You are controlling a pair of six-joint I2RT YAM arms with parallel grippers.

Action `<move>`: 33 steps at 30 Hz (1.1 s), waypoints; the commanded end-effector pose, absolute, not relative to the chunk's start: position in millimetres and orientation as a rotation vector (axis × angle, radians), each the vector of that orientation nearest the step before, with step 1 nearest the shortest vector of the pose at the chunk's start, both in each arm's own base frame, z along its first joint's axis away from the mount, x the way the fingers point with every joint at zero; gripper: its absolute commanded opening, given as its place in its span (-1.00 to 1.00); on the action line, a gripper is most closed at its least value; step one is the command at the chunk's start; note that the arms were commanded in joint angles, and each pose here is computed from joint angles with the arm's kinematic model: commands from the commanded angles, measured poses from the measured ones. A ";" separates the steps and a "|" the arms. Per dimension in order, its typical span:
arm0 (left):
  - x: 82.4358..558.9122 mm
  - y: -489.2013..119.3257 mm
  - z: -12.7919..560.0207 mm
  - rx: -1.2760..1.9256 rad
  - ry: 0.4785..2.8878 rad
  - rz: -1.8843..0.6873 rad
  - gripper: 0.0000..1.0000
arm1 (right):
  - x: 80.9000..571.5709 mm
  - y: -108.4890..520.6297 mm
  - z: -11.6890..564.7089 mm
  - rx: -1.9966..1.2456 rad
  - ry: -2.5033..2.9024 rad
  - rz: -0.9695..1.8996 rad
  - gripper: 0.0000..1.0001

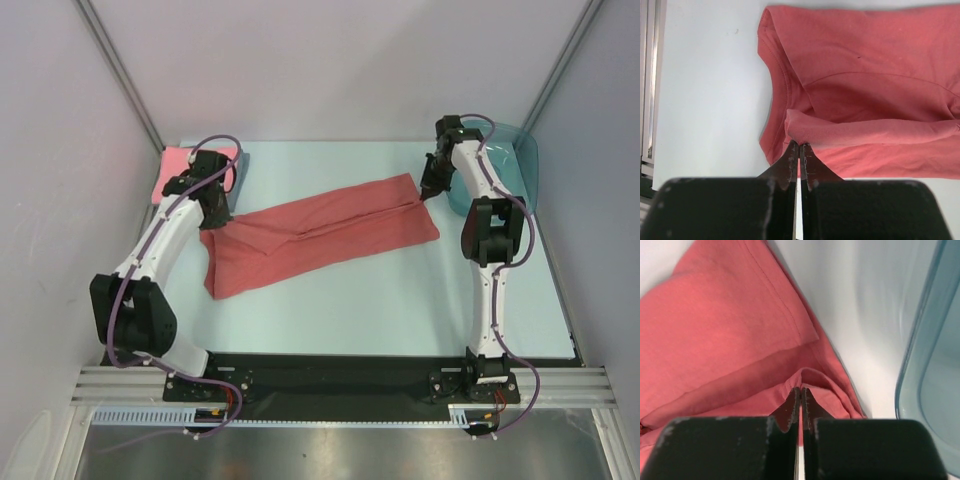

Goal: Fold and stack the t-shirts
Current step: Fold the tshirt

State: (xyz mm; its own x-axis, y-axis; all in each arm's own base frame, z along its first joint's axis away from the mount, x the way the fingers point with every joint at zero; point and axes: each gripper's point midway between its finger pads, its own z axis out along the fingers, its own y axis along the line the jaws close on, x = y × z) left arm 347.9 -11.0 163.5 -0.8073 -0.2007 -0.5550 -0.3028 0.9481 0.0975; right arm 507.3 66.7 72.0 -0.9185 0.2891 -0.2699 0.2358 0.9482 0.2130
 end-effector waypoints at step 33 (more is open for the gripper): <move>228.1 -30.2 103.8 -0.784 2.652 -0.198 -0.24 | 440.0 70.7 85.6 0.257 2.805 0.219 -0.42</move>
